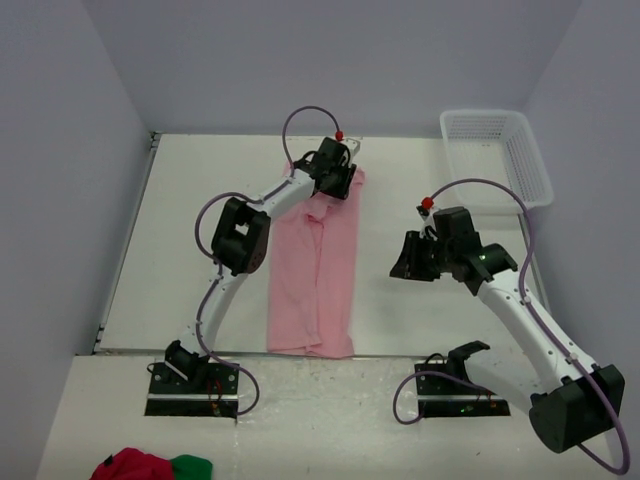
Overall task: Fold and stack the t-shirts
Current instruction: Rotate the tshirt 90 degrees
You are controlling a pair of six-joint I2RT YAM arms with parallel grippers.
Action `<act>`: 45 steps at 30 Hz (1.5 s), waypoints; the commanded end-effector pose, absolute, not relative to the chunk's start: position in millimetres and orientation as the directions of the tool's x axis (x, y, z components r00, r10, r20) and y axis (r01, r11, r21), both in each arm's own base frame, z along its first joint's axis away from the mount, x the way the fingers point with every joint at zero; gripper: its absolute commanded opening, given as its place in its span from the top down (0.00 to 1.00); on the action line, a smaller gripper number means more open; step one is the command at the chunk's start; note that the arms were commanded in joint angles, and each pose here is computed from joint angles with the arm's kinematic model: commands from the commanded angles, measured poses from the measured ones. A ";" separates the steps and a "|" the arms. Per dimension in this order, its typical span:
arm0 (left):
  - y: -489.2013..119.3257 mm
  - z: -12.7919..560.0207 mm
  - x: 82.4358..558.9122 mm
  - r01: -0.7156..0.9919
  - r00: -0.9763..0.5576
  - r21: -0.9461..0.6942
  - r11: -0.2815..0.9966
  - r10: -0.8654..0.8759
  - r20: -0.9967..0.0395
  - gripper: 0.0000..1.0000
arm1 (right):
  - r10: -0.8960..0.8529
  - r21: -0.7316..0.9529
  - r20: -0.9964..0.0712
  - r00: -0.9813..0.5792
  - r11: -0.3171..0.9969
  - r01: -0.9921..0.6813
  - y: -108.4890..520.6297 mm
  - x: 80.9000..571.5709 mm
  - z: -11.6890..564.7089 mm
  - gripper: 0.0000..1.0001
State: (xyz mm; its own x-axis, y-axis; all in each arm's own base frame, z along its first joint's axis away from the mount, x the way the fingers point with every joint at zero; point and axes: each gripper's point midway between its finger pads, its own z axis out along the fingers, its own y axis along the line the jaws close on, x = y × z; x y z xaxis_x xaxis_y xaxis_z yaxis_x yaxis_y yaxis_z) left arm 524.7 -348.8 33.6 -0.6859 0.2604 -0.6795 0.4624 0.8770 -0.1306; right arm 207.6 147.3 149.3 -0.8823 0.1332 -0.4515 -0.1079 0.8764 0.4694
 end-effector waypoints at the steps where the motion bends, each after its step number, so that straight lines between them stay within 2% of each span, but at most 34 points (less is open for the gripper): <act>1: -346.8 49.0 545.8 0.465 -0.627 -0.100 0.880 0.248 -0.738 0.58 | 0.139 0.483 -0.462 -0.876 0.868 -0.117 150.7 205.9 152.7 0.67; 6: -344.5 41.1 547.1 0.467 -0.629 -0.086 0.880 0.262 -0.732 0.58 | 0.133 0.488 -0.467 -0.874 0.863 -0.130 153.8 204.7 157.0 0.67; 9: -343.3 37.8 550.2 0.465 -0.627 -0.080 0.882 0.264 -0.733 0.69 | 0.131 0.482 -0.461 -0.878 0.867 -0.124 152.9 204.2 153.4 0.67; 13: -344.7 52.2 554.3 0.485 -0.585 -0.070 0.872 0.264 -0.767 0.92 | 0.120 0.480 -0.449 -0.886 0.868 -0.126 155.8 201.6 148.5 0.67; 16: -343.7 64.6 556.8 0.489 -0.552 -0.055 0.871 0.260 -0.792 1.00 | 0.114 0.475 -0.446 -0.888 0.871 -0.127 157.6 201.4 147.5 0.67; 22: -346.6 97.6 558.8 0.511 -0.469 -0.044 0.859 0.236 -0.851 1.00 | 0.100 0.465 -0.425 -0.900 0.877 -0.122 161.3 200.3 138.0 0.67; 37: -367.0 126.0 553.1 0.605 -0.365 -0.067 0.794 0.201 -0.909 1.00 | 0.059 0.438 -0.382 -0.922 0.891 -0.124 171.7 198.7 117.4 0.67; 45: -387.6 113.0 565.0 0.659 -0.341 -0.077 0.748 0.206 -0.917 0.98 | 0.048 0.425 -0.375 -0.926 0.897 -0.126 172.2 196.0 114.6 0.67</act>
